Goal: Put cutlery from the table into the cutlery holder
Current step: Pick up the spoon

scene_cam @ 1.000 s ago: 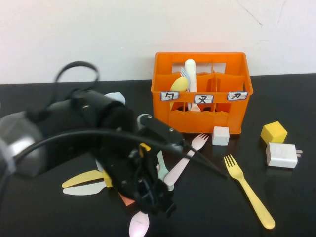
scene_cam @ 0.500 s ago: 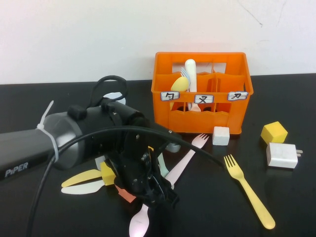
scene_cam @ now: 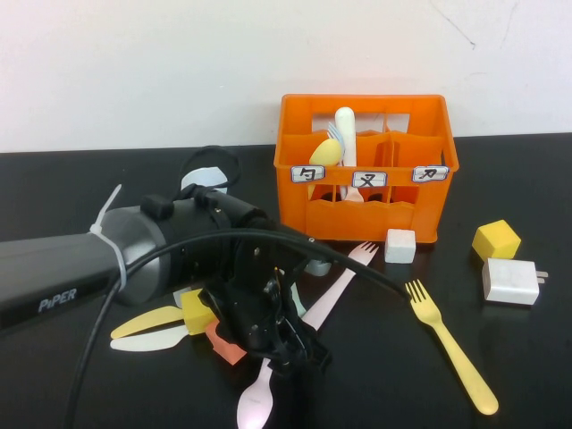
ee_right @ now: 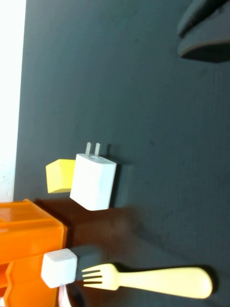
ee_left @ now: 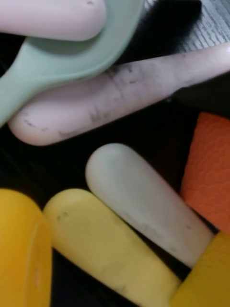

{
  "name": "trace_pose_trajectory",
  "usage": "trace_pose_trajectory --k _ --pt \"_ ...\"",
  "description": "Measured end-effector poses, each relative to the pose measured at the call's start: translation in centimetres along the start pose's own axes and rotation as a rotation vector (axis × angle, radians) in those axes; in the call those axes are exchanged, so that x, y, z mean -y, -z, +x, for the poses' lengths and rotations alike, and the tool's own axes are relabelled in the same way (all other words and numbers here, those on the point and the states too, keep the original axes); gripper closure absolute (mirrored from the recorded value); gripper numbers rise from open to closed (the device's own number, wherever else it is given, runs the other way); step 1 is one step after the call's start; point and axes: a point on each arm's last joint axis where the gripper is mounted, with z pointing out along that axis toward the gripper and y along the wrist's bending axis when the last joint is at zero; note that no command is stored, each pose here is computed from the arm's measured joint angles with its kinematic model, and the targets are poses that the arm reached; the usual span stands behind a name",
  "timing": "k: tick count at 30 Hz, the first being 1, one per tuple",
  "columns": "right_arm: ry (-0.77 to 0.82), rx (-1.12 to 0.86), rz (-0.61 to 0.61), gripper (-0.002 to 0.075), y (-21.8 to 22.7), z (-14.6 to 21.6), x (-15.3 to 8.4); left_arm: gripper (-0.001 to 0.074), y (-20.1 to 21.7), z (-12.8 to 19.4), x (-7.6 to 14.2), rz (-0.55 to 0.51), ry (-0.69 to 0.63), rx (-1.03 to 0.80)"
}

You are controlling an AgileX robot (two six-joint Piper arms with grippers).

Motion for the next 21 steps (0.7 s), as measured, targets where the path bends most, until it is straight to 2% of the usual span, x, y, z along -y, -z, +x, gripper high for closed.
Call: trace_pose_trajectory --k 3,5,11,21 --pt "0.000 0.000 0.000 0.0729 0.00 0.00 0.00 0.0351 -0.16 -0.10 0.00 0.000 0.011 0.002" --pt "0.000 0.000 0.000 0.0729 0.00 0.00 0.00 0.0396 -0.26 -0.26 -0.01 -0.003 0.019 0.003" --pt "0.000 0.000 0.000 0.0729 0.00 0.00 0.00 0.0643 -0.46 -0.52 -0.18 -0.008 0.023 0.011" --pt "0.000 0.000 0.000 0.0729 0.00 0.00 0.00 0.0696 0.44 -0.18 0.06 -0.002 0.021 0.030"
